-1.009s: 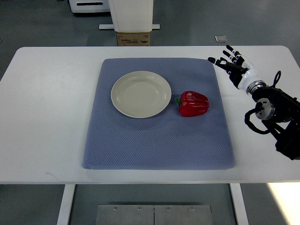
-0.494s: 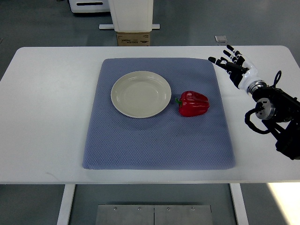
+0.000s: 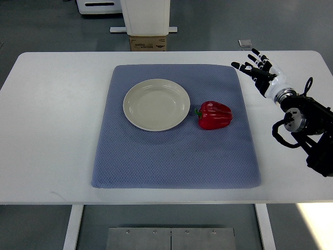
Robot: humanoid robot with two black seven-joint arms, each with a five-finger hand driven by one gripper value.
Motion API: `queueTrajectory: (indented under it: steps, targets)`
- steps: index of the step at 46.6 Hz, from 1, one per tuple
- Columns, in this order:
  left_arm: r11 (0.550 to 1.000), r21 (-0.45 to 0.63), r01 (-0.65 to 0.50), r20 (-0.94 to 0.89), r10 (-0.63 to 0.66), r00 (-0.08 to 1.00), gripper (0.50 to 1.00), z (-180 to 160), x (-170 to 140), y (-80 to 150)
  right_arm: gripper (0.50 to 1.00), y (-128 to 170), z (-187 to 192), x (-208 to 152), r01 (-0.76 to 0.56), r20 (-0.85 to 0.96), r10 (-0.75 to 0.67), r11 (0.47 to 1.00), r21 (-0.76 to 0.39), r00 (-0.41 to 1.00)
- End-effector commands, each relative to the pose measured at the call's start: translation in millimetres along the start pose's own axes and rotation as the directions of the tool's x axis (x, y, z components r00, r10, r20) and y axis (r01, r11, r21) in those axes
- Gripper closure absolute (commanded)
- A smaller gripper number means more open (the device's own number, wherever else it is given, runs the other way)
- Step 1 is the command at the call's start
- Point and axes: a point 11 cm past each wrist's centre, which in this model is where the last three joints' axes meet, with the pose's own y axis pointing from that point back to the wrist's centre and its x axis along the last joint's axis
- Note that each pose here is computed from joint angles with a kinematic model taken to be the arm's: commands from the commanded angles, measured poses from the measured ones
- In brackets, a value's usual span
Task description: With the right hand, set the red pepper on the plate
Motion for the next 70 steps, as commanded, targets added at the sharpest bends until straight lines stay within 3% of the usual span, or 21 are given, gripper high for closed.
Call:
queueTrajectory:
  steps: [1, 70]
  targets:
    - [1.000, -0.001, -0.001, 0.000, 0.001, 1.000, 0.500, 0.1, 0.1, 0.0, 0.500, 0.4, 0.1, 1.4, -0.001, -0.001, 0.001, 1.000, -0.001, 1.000]
    - [1.000, -0.001, -0.001, 0.000, 0.001, 1.000, 0.500, 0.1, 0.1, 0.0, 0.500, 0.1, -3.8, 3.5, -0.009, 0.004, 0.008, 1.000, 0.017, 1.000]
